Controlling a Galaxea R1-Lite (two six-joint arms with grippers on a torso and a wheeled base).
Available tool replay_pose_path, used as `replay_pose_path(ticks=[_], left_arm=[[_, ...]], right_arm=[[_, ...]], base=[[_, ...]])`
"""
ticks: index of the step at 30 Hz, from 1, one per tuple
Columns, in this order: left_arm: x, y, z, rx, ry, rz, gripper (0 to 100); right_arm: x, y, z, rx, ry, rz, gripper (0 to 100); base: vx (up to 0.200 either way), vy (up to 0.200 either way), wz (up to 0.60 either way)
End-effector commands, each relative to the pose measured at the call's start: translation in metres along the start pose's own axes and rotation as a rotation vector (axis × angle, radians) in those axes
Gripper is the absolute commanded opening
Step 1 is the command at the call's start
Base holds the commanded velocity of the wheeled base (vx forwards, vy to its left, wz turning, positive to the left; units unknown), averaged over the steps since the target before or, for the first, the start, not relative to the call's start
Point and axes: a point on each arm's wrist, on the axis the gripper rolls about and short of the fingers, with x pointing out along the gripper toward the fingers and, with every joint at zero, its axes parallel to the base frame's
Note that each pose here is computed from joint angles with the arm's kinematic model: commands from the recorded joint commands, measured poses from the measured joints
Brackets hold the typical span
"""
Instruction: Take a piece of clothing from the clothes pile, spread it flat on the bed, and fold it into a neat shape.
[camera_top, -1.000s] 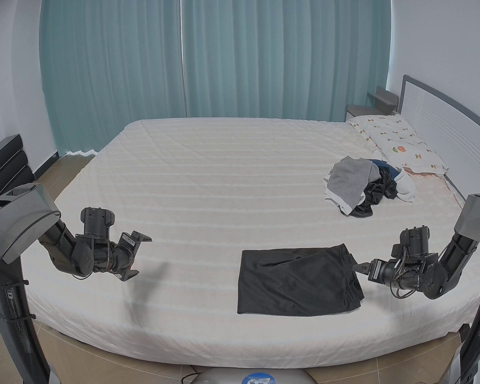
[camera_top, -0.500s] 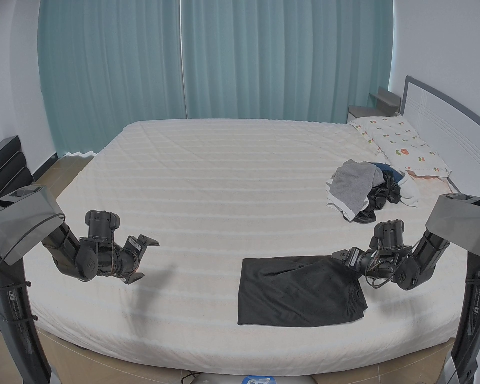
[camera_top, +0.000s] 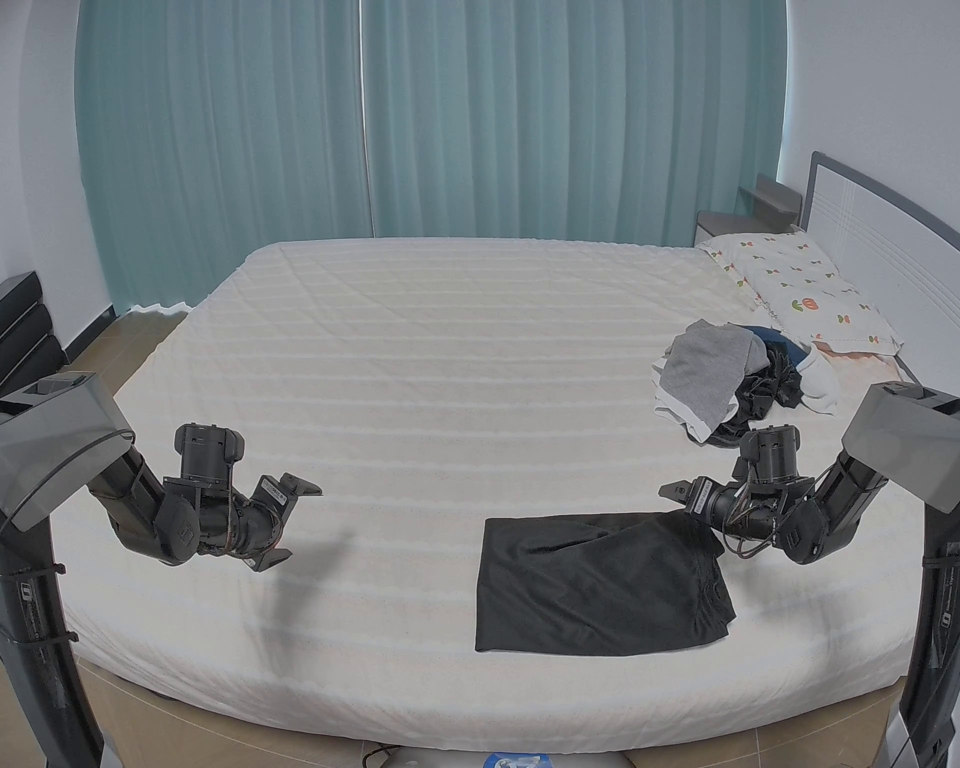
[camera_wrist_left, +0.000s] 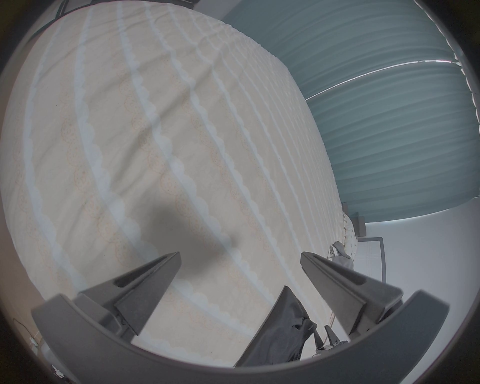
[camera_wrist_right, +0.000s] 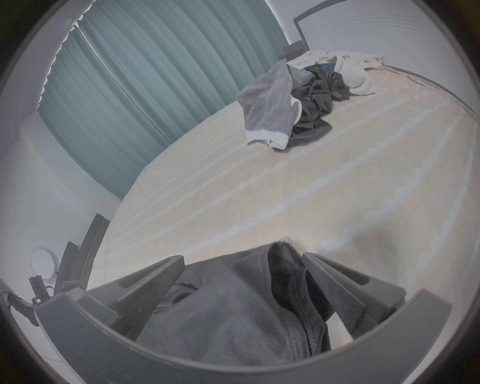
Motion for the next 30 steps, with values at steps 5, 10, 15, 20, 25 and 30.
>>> replay_pose_path(ticks=[5, 10, 15, 20, 25, 30], left_arm=[[0.001, 0.000, 0.000, 0.000, 0.001, 0.001, 100], [0.001, 0.000, 0.000, 0.001, 0.000, -0.001, 100], [0.001, 0.000, 0.000, 0.001, 0.000, -0.001, 100], [0.001, 0.000, 0.000, 0.001, 0.000, -0.001, 100], [0.001, 0.000, -0.001, 0.003, 0.001, 0.002, 100], [0.001, 0.000, -0.001, 0.003, 0.001, 0.002, 100]], right_arm=[[0.001, 0.006, 0.001, -0.008, -0.002, 0.015, 100], [0.021, 0.001, -0.014, -0.009, 0.034, -0.001, 100], [0.025, -0.003, -0.011, -0.001, 0.032, -0.012, 0], [0.023, -0.009, -0.002, 0.022, 0.017, -0.023, 0], [0.022, -0.015, 0.005, 0.069, -0.002, -0.033, 0], [0.025, -0.020, 0.003, 0.080, 0.006, -0.044, 0]], base=[[0.000, 0.000, 0.00], [0.000, 0.000, 0.00], [0.000, 0.000, 0.00], [0.000, 0.000, 0.00], [0.000, 0.000, 0.00], [0.000, 0.000, 0.00]])
